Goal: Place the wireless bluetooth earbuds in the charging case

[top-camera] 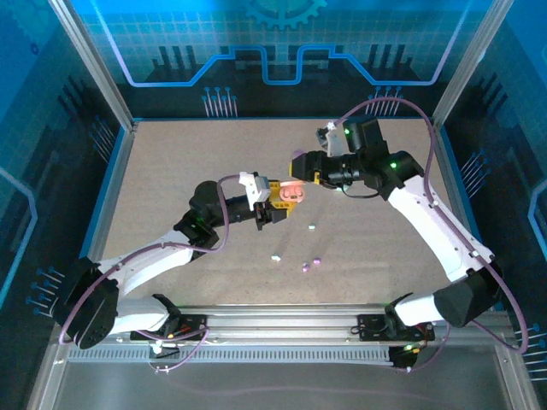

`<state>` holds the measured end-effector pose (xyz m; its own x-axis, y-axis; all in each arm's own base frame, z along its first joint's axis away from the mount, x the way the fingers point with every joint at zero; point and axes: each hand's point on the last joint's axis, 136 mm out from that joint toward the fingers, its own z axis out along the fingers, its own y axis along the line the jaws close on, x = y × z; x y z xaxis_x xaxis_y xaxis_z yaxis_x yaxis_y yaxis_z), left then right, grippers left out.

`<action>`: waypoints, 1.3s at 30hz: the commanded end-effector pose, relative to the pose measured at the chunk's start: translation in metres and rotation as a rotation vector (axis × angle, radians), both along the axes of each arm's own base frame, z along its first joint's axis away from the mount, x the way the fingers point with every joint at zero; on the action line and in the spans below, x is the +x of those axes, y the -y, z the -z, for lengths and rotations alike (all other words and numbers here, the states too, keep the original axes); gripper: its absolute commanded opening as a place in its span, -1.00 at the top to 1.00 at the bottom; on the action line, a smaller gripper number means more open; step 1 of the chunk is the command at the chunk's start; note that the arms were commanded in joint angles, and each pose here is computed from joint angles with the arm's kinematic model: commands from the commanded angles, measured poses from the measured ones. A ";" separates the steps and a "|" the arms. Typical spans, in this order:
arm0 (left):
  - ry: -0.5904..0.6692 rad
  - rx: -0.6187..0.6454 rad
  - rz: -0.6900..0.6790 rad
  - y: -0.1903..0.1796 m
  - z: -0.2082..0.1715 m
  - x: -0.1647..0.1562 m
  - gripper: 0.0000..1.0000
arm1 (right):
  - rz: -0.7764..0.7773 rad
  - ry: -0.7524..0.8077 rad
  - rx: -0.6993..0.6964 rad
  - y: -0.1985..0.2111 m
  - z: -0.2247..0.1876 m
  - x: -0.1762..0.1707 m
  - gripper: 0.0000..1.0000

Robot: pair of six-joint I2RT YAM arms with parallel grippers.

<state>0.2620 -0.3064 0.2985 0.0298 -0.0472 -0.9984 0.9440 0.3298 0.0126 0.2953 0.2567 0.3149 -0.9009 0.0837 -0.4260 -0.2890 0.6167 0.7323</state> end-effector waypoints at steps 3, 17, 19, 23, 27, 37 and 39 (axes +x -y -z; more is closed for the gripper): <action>0.097 -0.041 -0.003 -0.001 -0.029 -0.005 0.43 | -0.052 0.008 0.045 0.003 -0.007 -0.024 -0.26; 0.094 -0.092 0.021 0.000 -0.042 -0.007 0.41 | -0.192 -0.080 0.310 0.001 -0.006 -0.047 -0.16; 0.092 -0.095 0.025 0.001 -0.044 -0.007 0.41 | -0.212 -0.093 0.332 -0.003 -0.006 -0.047 -0.14; 0.088 -0.095 0.023 0.002 -0.043 -0.006 0.41 | -0.264 -0.118 0.368 -0.010 -0.008 -0.051 0.05; 0.085 -0.097 0.023 0.002 -0.043 -0.005 0.39 | -0.277 -0.135 0.379 -0.012 -0.006 -0.051 0.23; 0.077 -0.086 0.020 0.003 -0.039 -0.002 0.38 | -0.306 -0.149 0.397 -0.015 -0.008 -0.055 0.22; 0.068 -0.077 0.008 0.003 -0.036 0.000 0.38 | -0.306 -0.153 0.395 -0.015 -0.007 -0.055 0.33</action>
